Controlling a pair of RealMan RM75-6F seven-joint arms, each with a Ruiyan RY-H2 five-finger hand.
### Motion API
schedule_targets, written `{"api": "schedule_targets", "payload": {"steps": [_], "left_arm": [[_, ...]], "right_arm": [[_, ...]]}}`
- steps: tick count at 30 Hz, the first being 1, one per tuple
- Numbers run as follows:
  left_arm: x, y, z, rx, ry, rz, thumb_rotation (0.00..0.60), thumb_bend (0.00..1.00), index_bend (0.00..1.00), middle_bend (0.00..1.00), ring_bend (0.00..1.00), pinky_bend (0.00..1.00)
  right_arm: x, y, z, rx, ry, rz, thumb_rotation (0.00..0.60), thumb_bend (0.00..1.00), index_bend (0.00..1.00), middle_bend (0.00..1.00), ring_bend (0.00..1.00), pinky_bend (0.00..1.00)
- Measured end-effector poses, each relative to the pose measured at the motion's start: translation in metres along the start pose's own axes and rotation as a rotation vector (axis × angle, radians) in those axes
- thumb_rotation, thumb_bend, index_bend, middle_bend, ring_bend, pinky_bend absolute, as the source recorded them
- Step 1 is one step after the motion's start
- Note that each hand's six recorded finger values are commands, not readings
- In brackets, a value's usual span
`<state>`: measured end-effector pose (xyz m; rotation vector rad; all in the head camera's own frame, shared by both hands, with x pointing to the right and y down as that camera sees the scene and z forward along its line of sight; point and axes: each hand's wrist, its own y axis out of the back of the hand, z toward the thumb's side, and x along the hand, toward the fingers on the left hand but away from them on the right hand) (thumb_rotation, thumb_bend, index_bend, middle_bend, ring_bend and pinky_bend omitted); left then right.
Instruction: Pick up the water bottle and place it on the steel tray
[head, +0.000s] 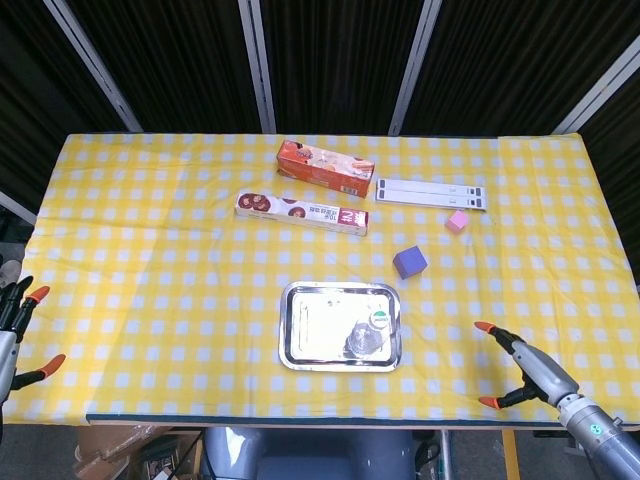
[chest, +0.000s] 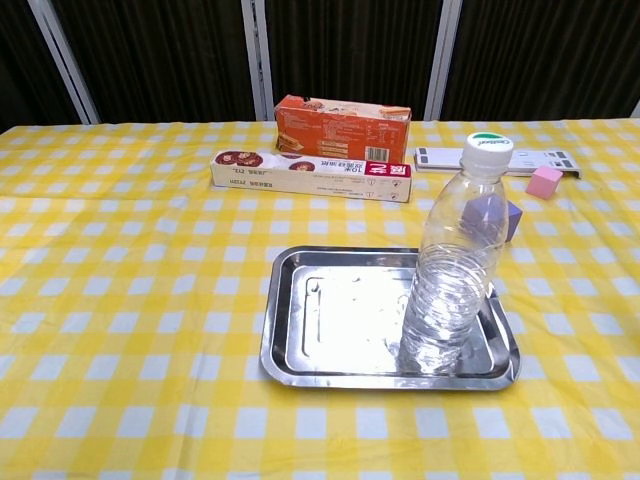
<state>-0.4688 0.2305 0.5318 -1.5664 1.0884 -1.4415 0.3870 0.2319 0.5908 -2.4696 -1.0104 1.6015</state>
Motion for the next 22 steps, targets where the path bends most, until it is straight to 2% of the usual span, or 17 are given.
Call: {"api": "schedule_targets", "payload": {"steps": [3,6,8,11,14,17,22], "left_arm": [[0.000,-0.001,0.001,0.006,0.000,-0.003,0.600,0.19,0.11,0.00,0.00,0.00],[-0.001,-0.003,0.002,0.014,-0.001,-0.005,0.600,0.19,0.11,0.00,0.00,0.00],[0.000,-0.003,0.002,0.019,-0.001,-0.004,0.600,0.19,0.11,0.00,0.00,0.00],[0.001,-0.004,0.003,0.025,0.001,-0.004,0.600,0.19,0.11,0.00,0.00,0.00],[0.001,-0.005,0.003,0.028,0.002,-0.004,0.600,0.19,0.11,0.00,0.00,0.00],[0.001,-0.004,0.004,0.028,0.000,0.000,0.600,0.19,0.11,0.00,0.00,0.00],[0.000,-0.001,0.001,0.020,0.003,0.008,0.600,0.19,0.11,0.00,0.00,0.00]], "right_arm": [[-0.004,0.003,0.000,0.105,0.053,-0.103,0.600,0.08,0.17,0.09,0.01,0.00],[-0.008,0.008,0.002,0.293,0.114,-0.259,0.600,0.08,0.24,0.12,0.03,0.00],[-0.008,0.014,0.001,0.440,0.131,-0.377,0.600,0.08,0.24,0.12,0.02,0.00],[-0.008,0.016,-0.010,0.590,0.114,-0.528,0.600,0.08,0.23,0.11,0.00,0.00],[0.001,0.020,-0.025,0.673,0.085,-0.676,0.600,0.08,0.18,0.09,0.00,0.00],[0.012,0.024,-0.036,0.731,0.054,-0.755,0.600,0.08,0.14,0.08,0.00,0.00],[0.012,0.012,-0.040,0.738,-0.010,-0.747,0.600,0.08,0.12,0.06,0.00,0.00]]}}
